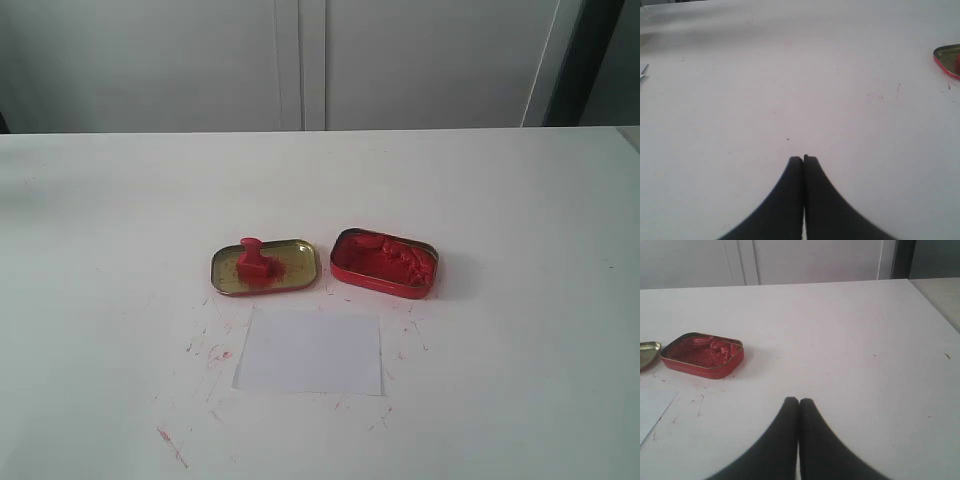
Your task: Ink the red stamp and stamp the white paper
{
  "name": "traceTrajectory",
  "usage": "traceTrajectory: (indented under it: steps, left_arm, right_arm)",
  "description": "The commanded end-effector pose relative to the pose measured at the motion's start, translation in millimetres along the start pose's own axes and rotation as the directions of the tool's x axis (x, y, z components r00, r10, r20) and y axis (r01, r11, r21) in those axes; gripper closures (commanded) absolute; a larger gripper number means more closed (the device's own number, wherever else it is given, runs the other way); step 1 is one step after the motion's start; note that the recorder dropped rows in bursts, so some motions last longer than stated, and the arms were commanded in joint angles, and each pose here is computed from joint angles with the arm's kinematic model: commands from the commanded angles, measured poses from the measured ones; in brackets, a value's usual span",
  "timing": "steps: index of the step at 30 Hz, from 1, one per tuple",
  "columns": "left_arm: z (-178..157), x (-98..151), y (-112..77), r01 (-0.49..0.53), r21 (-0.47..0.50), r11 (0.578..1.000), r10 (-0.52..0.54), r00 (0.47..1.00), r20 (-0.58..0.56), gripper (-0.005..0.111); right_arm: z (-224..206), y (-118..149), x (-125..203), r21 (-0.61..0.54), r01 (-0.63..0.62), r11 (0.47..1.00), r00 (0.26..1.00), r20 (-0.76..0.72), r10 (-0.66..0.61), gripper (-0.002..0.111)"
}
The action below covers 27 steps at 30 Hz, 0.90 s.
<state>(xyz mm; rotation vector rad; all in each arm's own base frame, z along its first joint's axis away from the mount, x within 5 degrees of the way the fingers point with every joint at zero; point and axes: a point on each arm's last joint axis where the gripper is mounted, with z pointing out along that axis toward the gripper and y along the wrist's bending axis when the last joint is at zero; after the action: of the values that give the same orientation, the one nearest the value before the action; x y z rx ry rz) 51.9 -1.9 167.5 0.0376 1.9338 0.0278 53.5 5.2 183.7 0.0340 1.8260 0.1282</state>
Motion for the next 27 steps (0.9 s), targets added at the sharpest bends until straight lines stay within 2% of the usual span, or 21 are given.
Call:
traceTrajectory:
  steps: [1,23,27]
  left_arm:
    - [0.2,0.7,-0.6,0.01,0.009,1.0,-0.01,1.0,0.006,0.107]
    - [0.2,0.7,-0.6,0.01,0.009,1.0,-0.01,1.0,0.006,0.107]
    - [0.1,-4.6,0.4,0.01,-0.001,1.0,-0.01,0.998,0.064,0.107]
  right_arm:
    - [0.1,0.0,0.5,-0.003,0.003,1.0,1.0,0.008,-0.003,0.108]
    - [0.1,0.0,0.5,-0.003,0.003,1.0,1.0,0.008,-0.003,0.108]
    - [0.1,0.0,0.5,-0.003,0.003,1.0,1.0,0.008,-0.003,0.108]
